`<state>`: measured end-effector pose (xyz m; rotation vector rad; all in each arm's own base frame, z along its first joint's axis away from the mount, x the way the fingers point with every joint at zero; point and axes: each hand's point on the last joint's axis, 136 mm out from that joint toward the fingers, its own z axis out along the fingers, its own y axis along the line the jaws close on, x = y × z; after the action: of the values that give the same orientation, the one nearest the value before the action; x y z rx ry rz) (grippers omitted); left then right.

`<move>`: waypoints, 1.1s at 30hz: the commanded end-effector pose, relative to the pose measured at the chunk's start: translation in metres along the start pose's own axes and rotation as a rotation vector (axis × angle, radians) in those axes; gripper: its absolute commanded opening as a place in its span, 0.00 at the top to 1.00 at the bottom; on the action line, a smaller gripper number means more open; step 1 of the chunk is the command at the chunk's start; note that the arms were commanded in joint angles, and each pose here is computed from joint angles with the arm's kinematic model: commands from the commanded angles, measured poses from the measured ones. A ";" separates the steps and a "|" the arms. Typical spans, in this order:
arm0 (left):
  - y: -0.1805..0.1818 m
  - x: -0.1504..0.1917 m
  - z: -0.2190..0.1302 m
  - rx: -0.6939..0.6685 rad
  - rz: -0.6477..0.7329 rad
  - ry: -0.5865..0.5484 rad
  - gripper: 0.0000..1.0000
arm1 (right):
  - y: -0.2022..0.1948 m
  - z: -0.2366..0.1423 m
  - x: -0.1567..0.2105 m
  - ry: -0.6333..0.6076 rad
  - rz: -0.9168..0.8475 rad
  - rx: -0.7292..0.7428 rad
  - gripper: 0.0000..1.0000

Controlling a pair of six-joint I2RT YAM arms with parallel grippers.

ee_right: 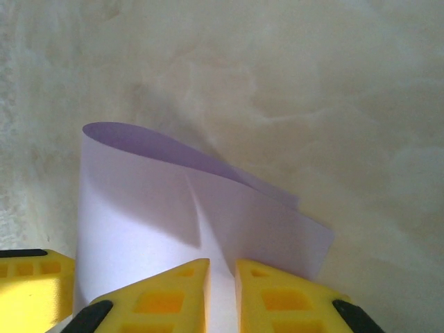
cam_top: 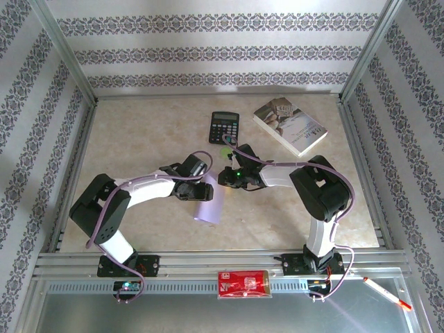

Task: Fold a paper plane with a square sheet of paper (pick it up from the middle)
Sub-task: First fold the square sheet of paper in half at the center of the table.

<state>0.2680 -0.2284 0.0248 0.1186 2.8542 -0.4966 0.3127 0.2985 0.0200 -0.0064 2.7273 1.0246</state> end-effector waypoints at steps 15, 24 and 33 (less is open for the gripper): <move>-0.002 -0.001 0.011 -0.041 -0.017 -0.015 0.57 | 0.013 -0.001 -0.002 0.011 -0.035 -0.025 0.80; 0.004 0.005 0.011 -0.061 -0.039 0.002 0.63 | 0.013 -0.032 -0.015 -0.045 -0.020 -0.047 0.77; 0.009 0.012 0.010 -0.090 -0.112 -0.002 0.66 | -0.007 -0.054 -0.019 -0.079 -0.007 -0.002 0.76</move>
<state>0.2719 -0.2209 0.0194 -0.0213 2.8573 -0.3962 0.3288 0.2656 0.0658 0.0394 2.6227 1.0475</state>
